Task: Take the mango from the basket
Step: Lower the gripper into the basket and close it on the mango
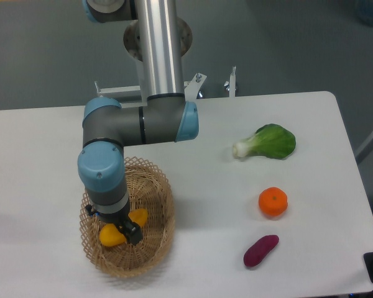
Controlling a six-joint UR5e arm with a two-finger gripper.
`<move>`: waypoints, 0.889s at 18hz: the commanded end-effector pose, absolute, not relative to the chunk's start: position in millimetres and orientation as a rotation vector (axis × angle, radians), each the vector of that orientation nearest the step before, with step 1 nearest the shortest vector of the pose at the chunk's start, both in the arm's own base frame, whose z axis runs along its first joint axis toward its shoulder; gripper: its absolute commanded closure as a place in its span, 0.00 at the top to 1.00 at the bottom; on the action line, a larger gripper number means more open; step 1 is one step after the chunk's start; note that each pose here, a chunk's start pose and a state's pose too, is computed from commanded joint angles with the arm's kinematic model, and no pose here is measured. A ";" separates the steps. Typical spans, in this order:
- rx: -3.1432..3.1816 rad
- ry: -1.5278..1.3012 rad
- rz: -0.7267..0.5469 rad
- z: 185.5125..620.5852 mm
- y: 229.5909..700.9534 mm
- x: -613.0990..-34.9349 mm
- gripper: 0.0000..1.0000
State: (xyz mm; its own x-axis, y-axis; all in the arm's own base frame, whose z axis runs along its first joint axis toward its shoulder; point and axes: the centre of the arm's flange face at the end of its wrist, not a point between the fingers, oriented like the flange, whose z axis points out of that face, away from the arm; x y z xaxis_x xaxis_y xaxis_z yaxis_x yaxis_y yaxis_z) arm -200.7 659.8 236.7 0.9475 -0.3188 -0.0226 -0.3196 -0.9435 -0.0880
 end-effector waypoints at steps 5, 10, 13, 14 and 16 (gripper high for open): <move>-3.018 0.500 0.025 225.9 662.5 -197.6 1.00; -3.039 0.532 0.055 219.5 665.9 -185.4 1.00; -3.021 0.472 0.088 217.2 670.3 -186.8 1.00; -3.011 0.460 0.123 216.4 671.7 -189.0 1.00; -3.027 0.461 0.167 212.9 669.8 -190.7 0.75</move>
